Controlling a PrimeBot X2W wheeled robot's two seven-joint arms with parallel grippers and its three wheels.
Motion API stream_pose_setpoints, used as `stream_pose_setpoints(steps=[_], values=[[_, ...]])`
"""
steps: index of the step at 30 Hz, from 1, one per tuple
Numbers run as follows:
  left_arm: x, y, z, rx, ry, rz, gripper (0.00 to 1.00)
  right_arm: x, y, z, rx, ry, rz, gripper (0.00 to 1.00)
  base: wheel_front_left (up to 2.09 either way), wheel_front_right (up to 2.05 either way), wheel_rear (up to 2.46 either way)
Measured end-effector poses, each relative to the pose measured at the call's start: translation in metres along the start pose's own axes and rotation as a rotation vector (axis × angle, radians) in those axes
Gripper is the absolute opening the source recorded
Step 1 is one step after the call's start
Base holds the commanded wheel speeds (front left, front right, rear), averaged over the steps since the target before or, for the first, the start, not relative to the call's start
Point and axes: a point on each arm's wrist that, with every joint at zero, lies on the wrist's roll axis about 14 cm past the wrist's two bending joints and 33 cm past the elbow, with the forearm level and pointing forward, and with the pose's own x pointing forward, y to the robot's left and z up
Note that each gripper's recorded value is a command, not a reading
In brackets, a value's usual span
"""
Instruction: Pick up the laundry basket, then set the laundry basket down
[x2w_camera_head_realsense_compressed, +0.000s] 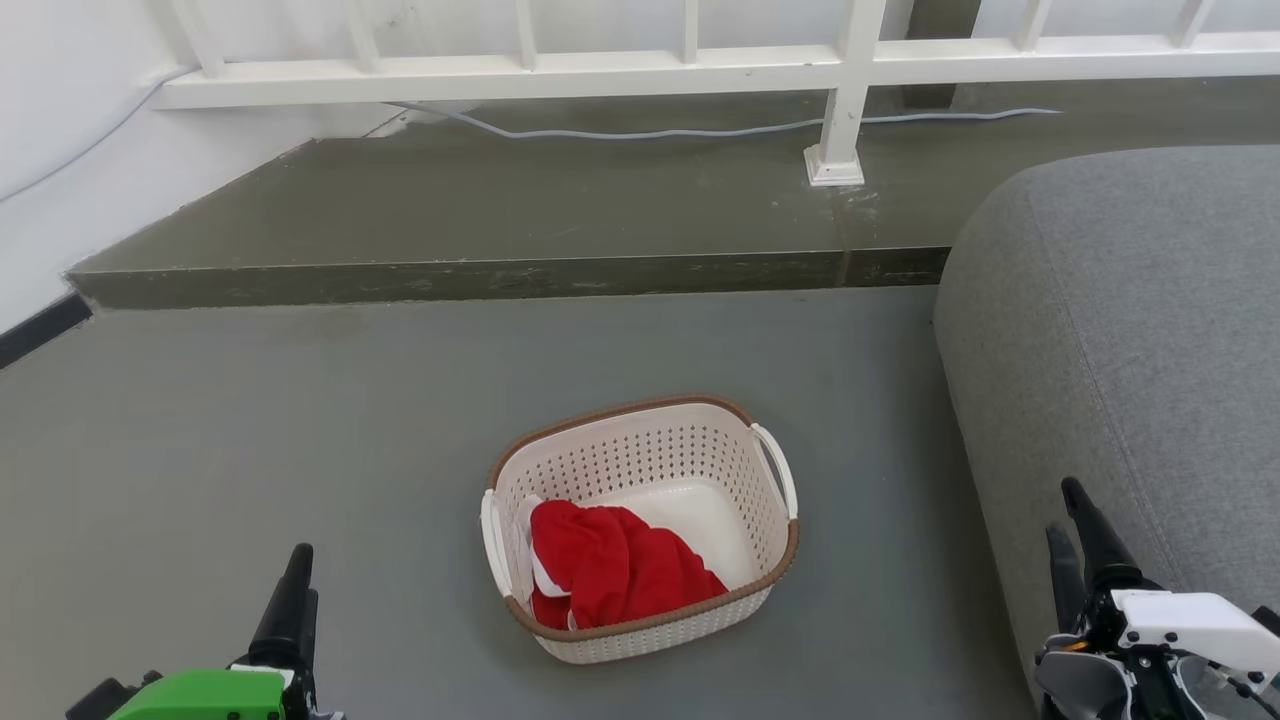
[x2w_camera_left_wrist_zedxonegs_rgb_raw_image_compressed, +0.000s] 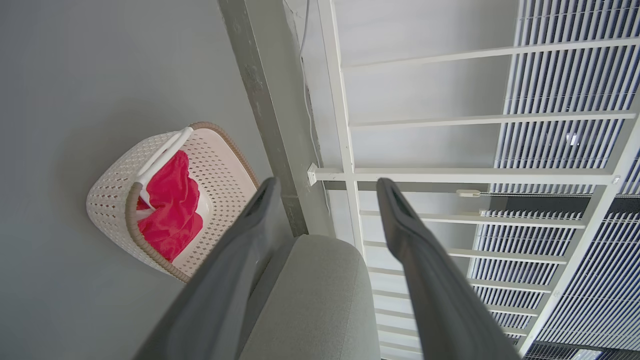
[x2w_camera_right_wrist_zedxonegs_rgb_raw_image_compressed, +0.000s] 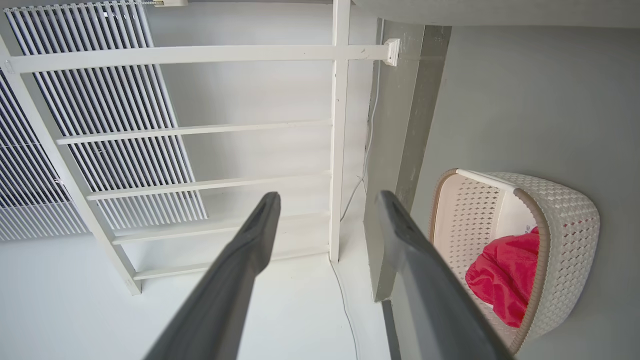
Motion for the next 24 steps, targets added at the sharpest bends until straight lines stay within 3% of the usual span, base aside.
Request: stream_pose_setpoints(steps=[12, 24], values=[[0.003, -0.018, 0.001, 0.195, -0.016, -0.045, 1.0, 0.004, 0.016, -0.005, -0.174, 0.002, 0.039, 1.0, 0.0, 0.0, 0.0], [0.008, -0.029, -0.004, 0.465, -0.021, -0.066, 1.0, 0.01, 0.024, -0.018, -0.442, 0.018, 0.051, 1.0, 0.0, 0.0, 0.0]])
